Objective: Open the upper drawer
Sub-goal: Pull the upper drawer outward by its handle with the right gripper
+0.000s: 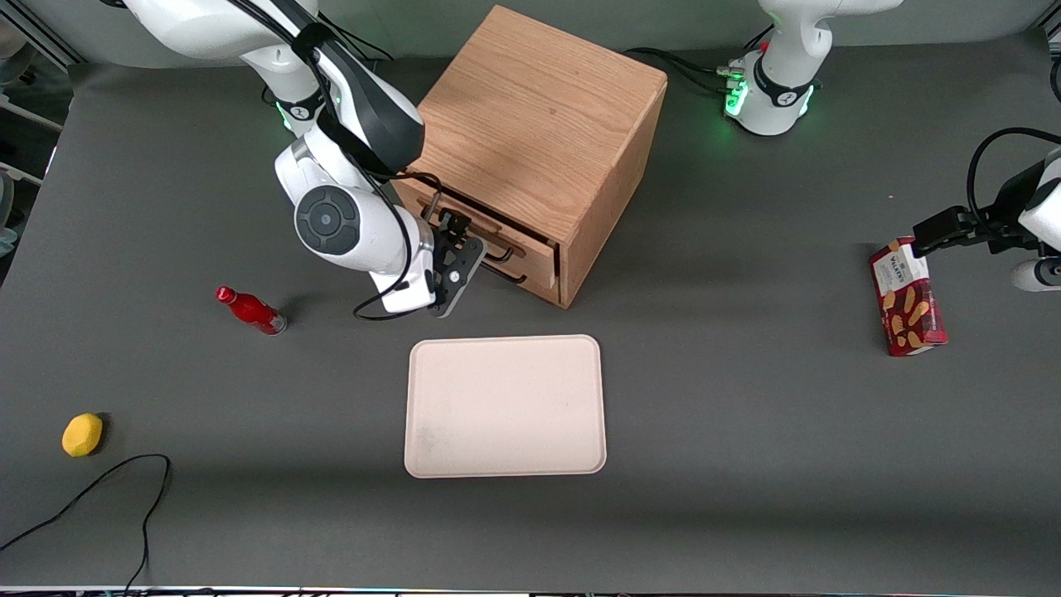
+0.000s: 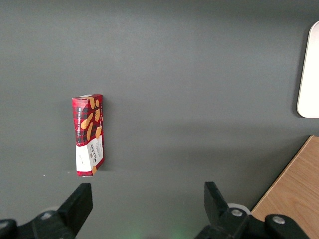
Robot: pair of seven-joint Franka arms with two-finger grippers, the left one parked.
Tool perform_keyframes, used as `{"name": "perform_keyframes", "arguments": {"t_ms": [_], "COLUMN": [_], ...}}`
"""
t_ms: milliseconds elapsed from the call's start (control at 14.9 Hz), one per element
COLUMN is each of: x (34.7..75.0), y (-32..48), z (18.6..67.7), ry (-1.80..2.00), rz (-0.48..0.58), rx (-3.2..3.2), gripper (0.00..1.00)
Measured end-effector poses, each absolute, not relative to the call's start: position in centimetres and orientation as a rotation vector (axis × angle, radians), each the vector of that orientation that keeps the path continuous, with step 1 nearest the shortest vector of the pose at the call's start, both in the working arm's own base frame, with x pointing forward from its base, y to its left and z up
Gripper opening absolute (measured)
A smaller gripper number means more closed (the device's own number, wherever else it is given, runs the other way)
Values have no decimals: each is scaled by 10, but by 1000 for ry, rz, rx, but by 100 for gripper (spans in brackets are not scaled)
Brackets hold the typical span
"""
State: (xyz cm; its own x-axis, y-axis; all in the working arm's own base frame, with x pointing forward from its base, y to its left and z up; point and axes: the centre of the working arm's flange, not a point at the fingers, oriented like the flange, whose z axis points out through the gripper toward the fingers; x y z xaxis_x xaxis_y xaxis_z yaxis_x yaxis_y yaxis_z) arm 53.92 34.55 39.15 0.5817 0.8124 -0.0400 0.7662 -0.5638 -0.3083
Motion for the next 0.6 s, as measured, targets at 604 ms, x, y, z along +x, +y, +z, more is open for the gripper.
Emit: {"name": "perform_keyframes", "arguments": {"t_ms": [604], "x": [573], "y": [321], "z": [395], "ry": [-1264], "rz": [201], "rx": [-2606], "gripper": [100]}}
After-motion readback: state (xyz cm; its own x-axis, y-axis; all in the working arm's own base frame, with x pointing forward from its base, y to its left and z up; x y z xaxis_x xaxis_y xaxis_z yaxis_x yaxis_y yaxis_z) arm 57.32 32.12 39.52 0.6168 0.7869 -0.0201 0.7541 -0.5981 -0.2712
